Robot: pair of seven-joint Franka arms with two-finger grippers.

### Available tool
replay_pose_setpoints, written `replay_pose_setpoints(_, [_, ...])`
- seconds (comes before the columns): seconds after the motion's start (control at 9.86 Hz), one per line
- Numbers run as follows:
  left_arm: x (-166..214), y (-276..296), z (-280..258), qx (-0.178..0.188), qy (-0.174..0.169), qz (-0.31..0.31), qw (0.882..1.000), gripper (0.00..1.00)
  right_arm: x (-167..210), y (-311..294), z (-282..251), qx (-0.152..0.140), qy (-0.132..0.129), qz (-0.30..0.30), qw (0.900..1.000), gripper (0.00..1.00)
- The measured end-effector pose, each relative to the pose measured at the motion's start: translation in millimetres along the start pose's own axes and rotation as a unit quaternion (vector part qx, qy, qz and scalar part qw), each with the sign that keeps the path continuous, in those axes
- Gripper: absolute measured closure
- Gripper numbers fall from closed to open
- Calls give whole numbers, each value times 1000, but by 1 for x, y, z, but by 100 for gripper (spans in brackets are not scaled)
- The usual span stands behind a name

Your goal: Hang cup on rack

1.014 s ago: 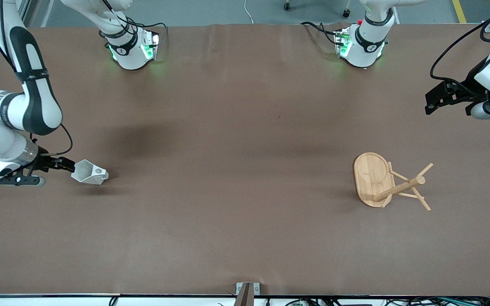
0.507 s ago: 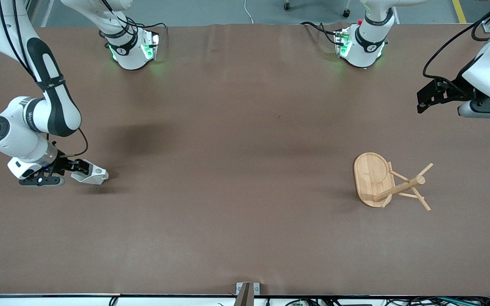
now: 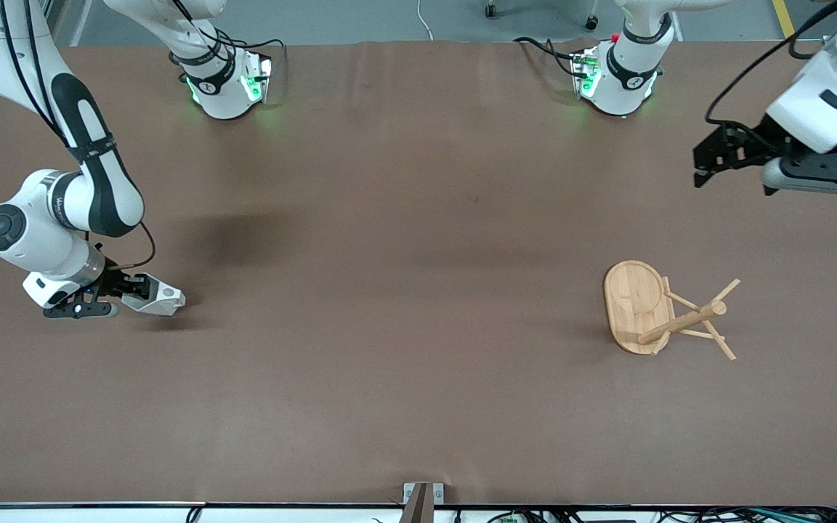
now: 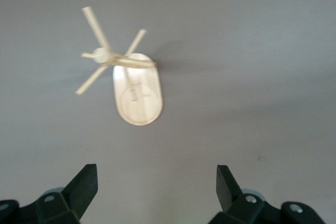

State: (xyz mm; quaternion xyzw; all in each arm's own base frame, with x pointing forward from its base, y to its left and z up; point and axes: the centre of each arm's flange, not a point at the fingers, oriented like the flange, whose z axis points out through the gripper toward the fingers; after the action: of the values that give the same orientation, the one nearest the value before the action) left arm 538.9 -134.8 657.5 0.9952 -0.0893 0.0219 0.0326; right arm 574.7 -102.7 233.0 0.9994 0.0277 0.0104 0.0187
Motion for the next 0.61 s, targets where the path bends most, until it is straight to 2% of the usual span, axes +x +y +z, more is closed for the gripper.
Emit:
replay_pose_setpoints(0.2, [-3, 47, -1, -45, 2, 34, 998, 0, 1, 0, -1, 0, 2, 1, 1000, 93])
replay_pose_setpoints(0.3, [-5, 72, 0, -53, 6, 56, 997, 0, 4, 0, -6, 1, 5, 0, 1000, 95])
replay_pose_setpoints(0.61, [-24, 155, 9, -63, -5, 129, 990, 0, 34, -11, -48, 12, -26, -15, 999, 95])
